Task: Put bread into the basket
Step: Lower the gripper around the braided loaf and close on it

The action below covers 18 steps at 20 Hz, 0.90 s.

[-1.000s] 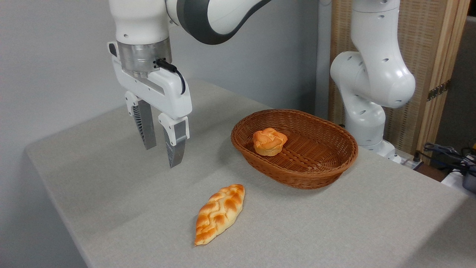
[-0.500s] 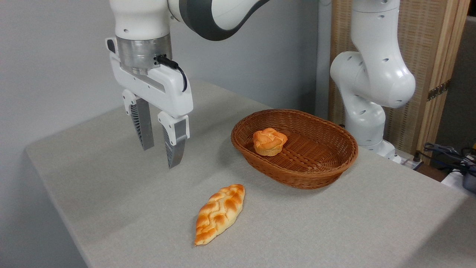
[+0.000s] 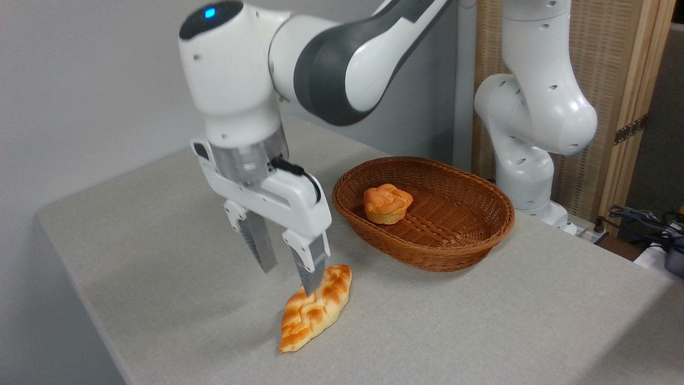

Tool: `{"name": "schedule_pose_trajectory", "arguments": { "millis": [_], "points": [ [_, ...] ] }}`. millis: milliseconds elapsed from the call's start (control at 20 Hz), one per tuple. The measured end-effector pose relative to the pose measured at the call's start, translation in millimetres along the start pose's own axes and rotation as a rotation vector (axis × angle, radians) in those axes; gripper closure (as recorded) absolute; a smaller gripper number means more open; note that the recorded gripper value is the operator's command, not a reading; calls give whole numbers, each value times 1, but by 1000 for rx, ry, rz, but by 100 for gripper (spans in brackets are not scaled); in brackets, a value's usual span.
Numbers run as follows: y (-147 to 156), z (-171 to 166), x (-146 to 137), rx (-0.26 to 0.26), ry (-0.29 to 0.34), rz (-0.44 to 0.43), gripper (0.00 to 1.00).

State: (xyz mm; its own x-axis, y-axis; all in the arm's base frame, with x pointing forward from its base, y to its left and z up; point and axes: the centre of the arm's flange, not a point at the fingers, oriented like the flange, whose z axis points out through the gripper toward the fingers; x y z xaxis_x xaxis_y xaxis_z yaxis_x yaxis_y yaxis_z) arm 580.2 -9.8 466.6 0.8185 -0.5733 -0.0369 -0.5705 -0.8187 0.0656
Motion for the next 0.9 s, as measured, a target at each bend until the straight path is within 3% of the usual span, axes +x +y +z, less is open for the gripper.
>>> {"name": "schedule_pose_trajectory", "arguments": {
  "millis": [650,700,850,900],
  "points": [
    [-5,55,2,-23,-111,13,0],
    [-5,58,3,-25,-114,13,3],
    [-5,60,3,-27,-118,31,43],
    [-5,60,3,-28,-118,34,47]
  ]
}}
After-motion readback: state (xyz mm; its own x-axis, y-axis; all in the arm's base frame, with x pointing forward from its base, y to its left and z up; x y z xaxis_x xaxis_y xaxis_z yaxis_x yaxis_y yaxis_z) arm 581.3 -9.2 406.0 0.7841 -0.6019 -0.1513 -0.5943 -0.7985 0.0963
